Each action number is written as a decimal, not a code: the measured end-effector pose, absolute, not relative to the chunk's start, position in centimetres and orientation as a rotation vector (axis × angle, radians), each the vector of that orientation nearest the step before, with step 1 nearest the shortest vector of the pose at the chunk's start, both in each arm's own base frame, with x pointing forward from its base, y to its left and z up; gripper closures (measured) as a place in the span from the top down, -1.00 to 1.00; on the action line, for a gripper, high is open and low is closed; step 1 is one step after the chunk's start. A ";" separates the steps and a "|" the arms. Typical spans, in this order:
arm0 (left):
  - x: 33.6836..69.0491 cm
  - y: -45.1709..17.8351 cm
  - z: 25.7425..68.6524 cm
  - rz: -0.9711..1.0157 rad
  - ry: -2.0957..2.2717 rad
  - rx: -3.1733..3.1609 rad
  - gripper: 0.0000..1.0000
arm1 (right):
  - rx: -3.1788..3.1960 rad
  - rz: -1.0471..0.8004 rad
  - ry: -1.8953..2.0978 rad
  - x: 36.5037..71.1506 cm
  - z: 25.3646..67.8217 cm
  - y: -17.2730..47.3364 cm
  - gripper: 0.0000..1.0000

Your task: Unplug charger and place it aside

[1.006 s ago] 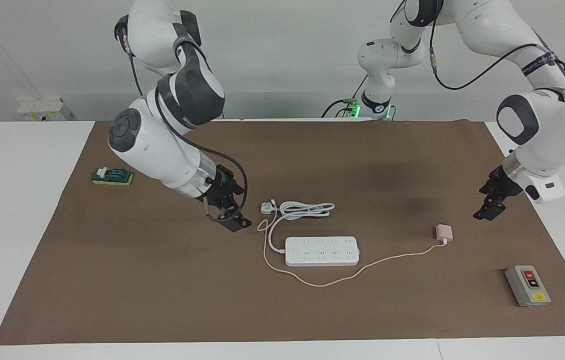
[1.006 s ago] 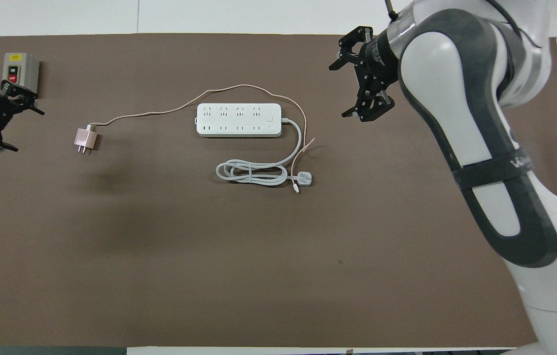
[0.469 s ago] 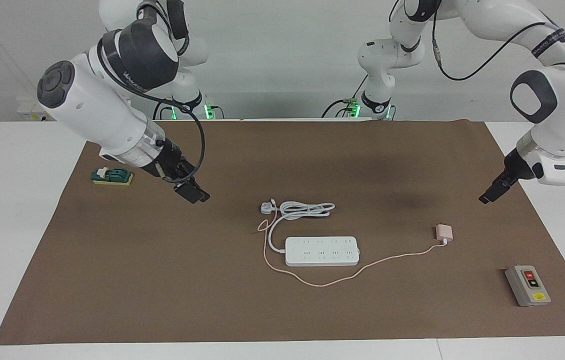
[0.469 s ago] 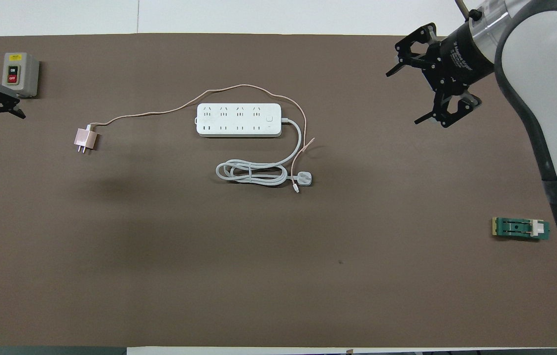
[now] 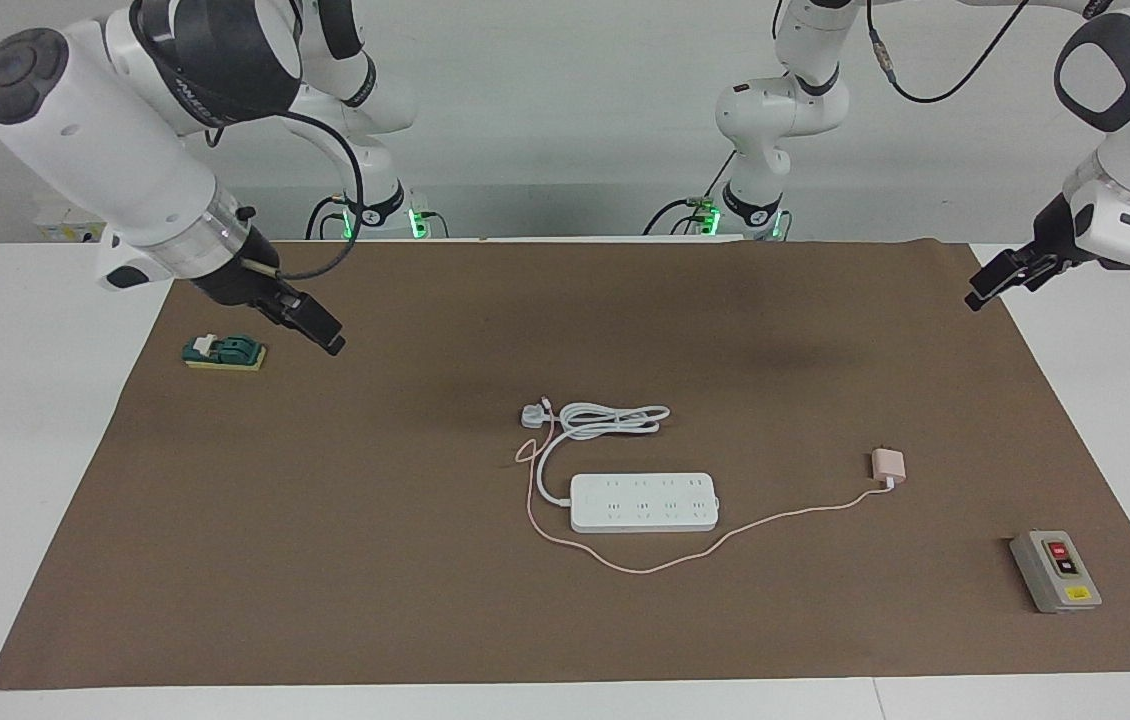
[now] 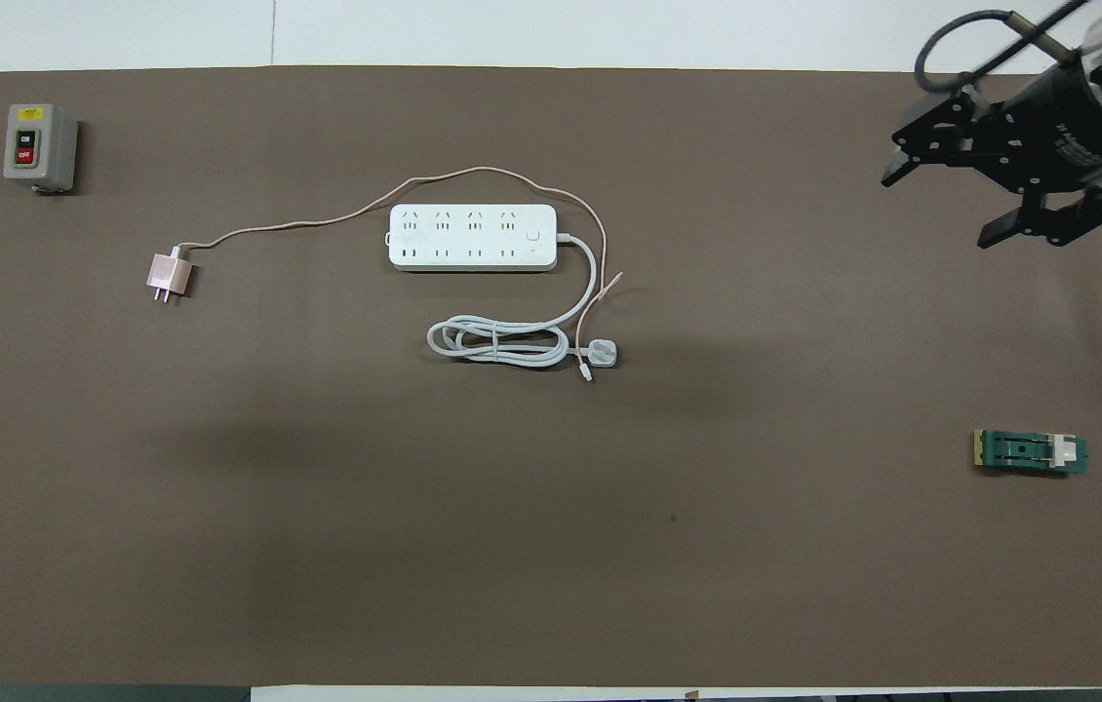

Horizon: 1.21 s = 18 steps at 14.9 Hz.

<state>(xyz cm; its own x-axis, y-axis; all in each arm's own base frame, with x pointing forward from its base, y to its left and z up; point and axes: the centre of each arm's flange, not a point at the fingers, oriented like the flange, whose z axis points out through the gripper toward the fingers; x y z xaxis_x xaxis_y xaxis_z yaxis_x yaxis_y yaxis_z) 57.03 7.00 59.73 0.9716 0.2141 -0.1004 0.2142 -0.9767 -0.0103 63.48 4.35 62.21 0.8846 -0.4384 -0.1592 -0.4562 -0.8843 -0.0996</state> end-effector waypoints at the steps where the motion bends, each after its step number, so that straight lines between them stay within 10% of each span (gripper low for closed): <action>1: 56.7 6.5 60.1 -0.157 0.310 3.120 1.00 | -2.962 0.167 0.579 62.7 63.2 3.5 1.00; 18: 54.5 2.7 60.5 -0.157 0.007 3.128 1.00 | -3.151 0.087 -0.081 53.7 61.2 -1.4 1.00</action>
<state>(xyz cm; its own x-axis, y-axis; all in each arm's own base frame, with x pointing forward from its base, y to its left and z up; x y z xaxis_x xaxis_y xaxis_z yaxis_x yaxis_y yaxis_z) 54.52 2.70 60.48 0.9950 0.0040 -0.0999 0.0050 -0.9999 0.0093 53.69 -1.37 61.25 0.9971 0.0512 -0.0557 0.0519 -0.9986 0.0103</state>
